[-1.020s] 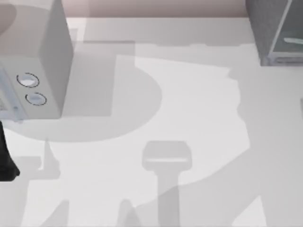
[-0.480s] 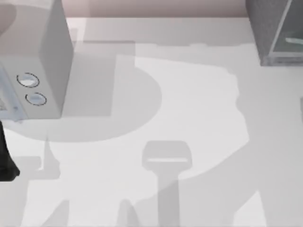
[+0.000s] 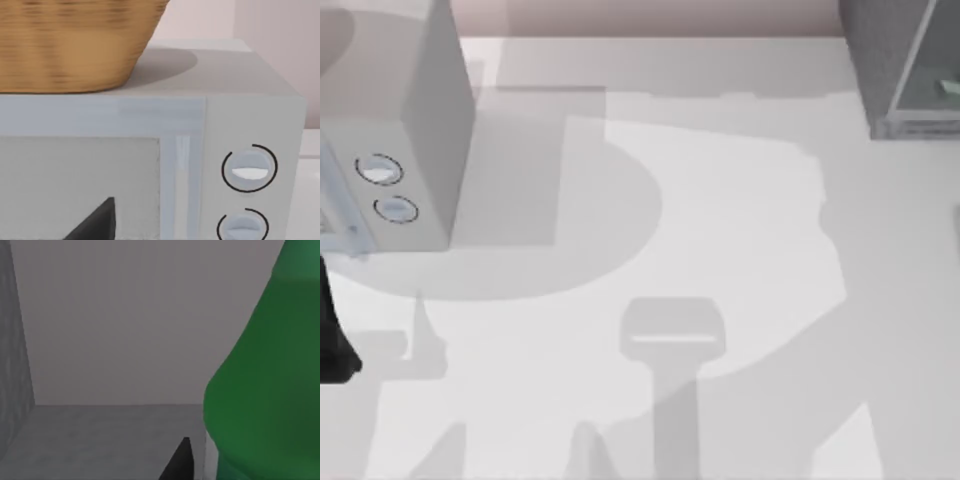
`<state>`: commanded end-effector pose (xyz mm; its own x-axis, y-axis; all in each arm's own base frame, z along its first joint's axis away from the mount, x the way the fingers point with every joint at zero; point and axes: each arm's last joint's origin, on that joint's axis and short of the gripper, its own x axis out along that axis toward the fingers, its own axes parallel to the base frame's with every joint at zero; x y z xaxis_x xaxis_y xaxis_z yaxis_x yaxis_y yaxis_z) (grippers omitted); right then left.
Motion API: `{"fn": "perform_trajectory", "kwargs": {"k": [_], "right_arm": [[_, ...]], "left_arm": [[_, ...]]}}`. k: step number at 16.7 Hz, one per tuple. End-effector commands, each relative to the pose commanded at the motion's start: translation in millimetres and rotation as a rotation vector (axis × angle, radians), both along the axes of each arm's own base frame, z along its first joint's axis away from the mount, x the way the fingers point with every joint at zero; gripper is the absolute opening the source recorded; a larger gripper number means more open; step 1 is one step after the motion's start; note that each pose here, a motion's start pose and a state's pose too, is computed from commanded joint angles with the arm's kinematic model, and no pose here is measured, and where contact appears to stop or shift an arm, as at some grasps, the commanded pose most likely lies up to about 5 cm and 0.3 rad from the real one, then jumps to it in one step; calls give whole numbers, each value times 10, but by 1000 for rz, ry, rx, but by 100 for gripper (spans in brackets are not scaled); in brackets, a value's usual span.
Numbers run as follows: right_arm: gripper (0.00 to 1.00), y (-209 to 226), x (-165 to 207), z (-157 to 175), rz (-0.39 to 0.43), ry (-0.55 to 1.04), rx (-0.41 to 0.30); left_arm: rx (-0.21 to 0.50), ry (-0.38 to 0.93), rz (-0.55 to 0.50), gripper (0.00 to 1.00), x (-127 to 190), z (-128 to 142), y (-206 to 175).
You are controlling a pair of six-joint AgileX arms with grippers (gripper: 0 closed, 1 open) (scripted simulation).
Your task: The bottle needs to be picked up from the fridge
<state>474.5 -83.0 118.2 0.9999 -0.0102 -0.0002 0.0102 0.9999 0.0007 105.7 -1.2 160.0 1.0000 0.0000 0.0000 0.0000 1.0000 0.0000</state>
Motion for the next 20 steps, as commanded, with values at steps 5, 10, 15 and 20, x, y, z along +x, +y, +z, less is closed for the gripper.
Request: {"fn": "perform_trajectory", "kwargs": {"k": [5, 10, 15, 20], "right_arm": [[0, 0, 0, 0, 0, 0, 0], [0, 0, 0, 0, 0, 0, 0], [0, -13, 2, 163, -2, -11, 0], [0, -14, -5, 493, -3, 2, 1]], "left_arm": [[0, 0, 0, 100, 0, 0, 0], [0, 0, 0, 100, 0, 0, 0], [0, 0, 0, 100, 0, 0, 0], [0, 0, 0, 100, 0, 0, 0]]}}
